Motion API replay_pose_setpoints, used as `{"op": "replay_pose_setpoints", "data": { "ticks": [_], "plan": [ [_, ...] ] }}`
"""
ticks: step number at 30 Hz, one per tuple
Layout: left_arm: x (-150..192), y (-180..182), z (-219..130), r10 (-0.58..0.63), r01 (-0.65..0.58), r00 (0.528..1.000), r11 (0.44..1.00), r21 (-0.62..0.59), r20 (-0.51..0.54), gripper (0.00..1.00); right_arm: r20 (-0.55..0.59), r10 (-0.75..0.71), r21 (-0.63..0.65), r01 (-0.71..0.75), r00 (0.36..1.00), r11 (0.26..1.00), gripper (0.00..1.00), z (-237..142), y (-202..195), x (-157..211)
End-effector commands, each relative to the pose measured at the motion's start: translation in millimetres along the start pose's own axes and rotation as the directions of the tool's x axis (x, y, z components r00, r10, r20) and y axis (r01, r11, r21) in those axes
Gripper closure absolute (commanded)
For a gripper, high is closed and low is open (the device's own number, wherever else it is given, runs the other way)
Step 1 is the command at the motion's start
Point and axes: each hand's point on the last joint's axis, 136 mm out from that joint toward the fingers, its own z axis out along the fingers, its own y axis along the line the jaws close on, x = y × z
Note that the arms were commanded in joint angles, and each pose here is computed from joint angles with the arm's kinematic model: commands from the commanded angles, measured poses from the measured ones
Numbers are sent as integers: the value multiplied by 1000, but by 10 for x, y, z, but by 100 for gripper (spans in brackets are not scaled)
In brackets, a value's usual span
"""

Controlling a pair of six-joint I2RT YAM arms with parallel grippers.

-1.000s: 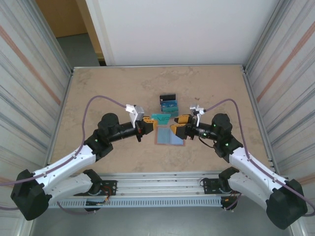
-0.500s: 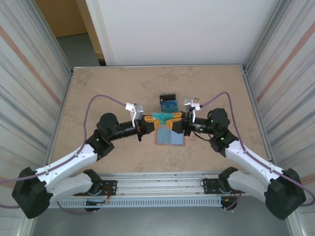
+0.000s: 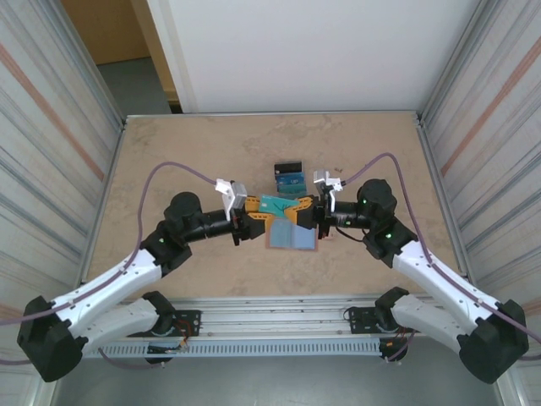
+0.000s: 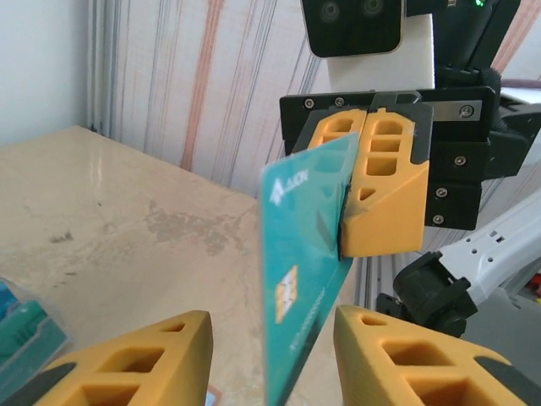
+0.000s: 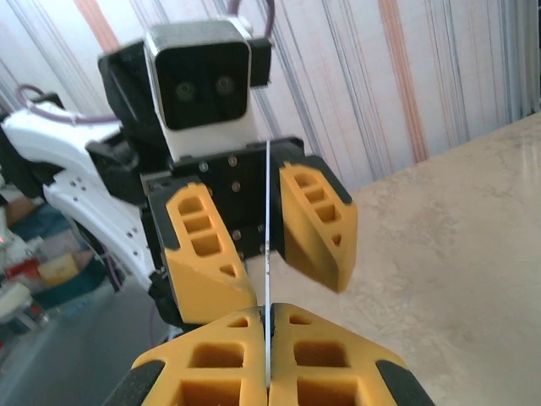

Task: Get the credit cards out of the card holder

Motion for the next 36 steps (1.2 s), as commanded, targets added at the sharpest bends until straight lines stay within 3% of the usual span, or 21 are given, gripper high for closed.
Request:
{"op": "replay_pose_setpoints", "data": {
  "ticks": [1,2,9,17,27,29,36],
  "plan": [
    [-207,-70,-152,165,-166,986,986,-33,-22,57,-113,-33,38,37,993,999,100,-69,51,161],
    [-225,-68,-174,185,-186,982,982,-38,-36,53,-135,-34,49,41,990,998,100,-84,55,198],
    [-247,-172,-125,289,-283,948,957,59,-134,49,-230,-33,89,54,973,995,100,-152,67,318],
    [-99,-276,43,316,-265,923,936,231,-220,49,-272,-38,83,63,962,995,100,-158,94,357],
    [108,-286,177,316,-222,903,923,313,-290,54,-292,-26,94,55,956,994,100,-153,58,416],
    [140,-263,207,314,-216,900,924,316,-304,59,-295,-23,96,53,955,994,100,-149,47,427],
    [210,-188,286,322,-221,891,923,314,-321,95,-298,-21,109,56,954,992,100,-147,13,445]
  ]
}}
